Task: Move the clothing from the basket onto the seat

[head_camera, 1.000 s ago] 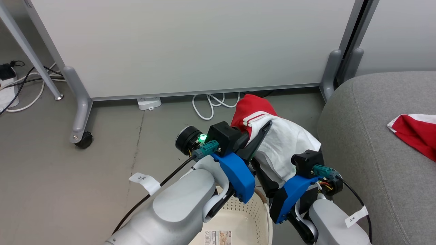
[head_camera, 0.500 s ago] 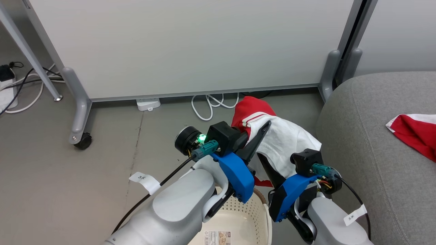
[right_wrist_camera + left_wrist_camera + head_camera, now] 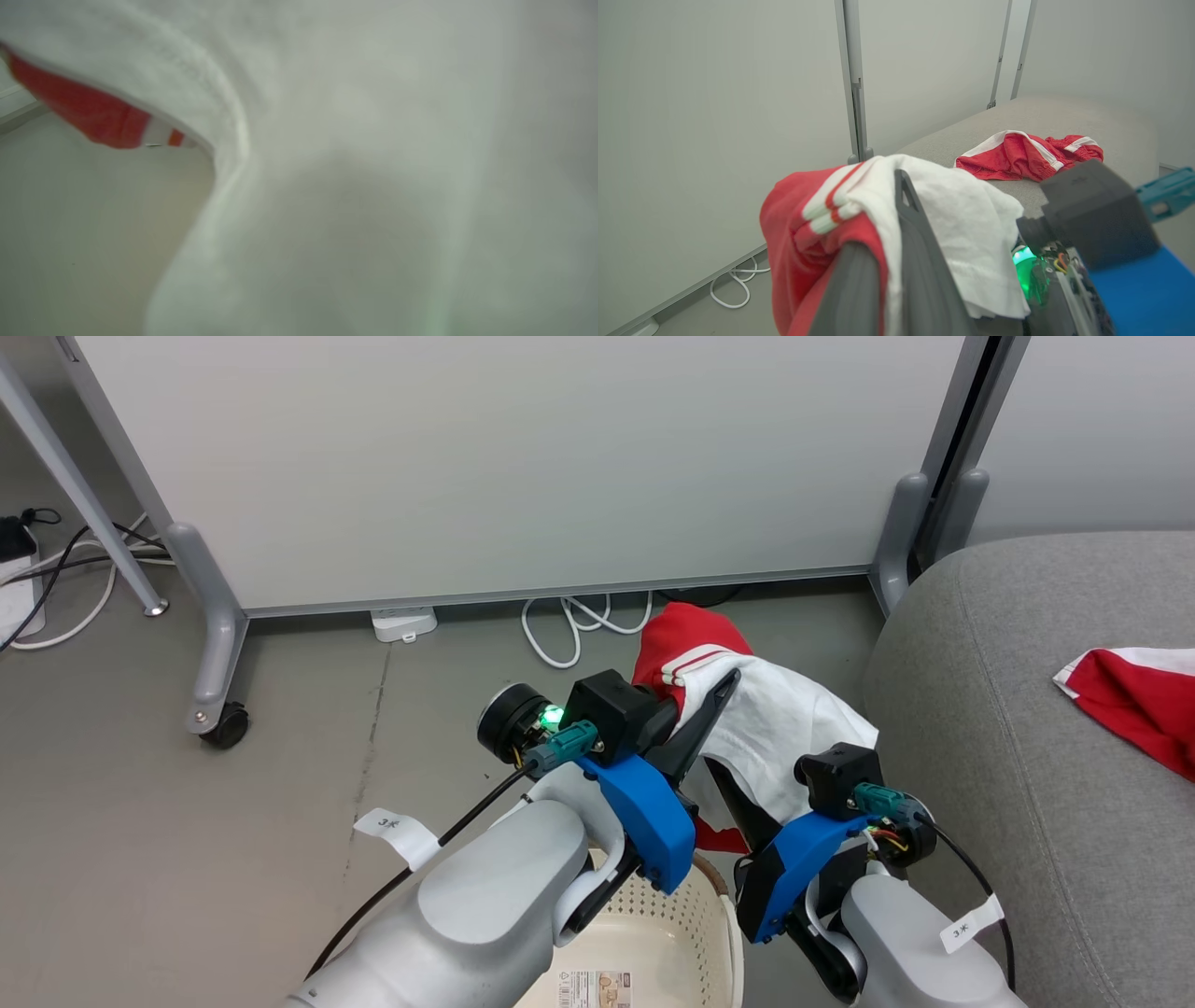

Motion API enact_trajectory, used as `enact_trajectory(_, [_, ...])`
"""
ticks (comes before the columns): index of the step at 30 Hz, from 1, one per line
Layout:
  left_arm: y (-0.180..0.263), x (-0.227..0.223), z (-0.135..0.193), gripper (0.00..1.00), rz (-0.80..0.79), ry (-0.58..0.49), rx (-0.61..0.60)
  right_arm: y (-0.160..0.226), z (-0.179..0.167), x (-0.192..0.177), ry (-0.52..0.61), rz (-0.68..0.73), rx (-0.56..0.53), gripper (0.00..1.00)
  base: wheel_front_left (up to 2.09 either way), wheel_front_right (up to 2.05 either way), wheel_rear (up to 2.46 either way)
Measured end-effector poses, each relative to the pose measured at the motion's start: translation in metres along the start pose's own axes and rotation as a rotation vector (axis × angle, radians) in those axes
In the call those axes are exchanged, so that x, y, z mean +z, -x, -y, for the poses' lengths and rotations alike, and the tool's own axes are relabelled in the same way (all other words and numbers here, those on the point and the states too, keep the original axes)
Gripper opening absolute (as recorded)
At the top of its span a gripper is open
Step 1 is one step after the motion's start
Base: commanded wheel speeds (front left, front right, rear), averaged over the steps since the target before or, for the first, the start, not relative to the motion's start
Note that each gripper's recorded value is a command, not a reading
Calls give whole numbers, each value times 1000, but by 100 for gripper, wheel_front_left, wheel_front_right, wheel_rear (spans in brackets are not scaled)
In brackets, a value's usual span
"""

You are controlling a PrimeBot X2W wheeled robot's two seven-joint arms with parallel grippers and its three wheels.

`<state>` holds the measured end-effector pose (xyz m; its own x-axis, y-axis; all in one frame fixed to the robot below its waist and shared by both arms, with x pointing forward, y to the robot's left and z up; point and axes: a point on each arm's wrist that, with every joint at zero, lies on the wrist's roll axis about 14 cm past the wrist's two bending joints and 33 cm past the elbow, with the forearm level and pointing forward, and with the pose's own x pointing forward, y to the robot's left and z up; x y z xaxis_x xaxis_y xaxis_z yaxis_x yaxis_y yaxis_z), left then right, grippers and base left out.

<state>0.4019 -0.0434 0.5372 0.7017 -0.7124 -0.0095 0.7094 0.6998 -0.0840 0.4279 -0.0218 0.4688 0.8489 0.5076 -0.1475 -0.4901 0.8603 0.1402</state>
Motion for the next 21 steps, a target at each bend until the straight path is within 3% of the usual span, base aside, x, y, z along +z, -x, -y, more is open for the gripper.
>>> enact_trajectory(2, [0, 0, 0, 50, 1, -1, 0, 0, 0, 0, -2, 0, -1, 0, 0, 0, 0])
enact_trajectory(5, [0, 1, 1, 96, 3, -3, 0, 0, 1, 1, 0, 3, -2, 0, 0, 0, 0])
enact_trajectory(6, [0, 2, 0, 100, 4, -4, 0, 0, 1, 1, 0, 2, -2, 0, 0, 0, 0])
enact_trajectory(21, [0, 6, 0, 100, 14, -14, 7, 3, 2, 0, -1, 2, -9, 0, 0, 0, 0])
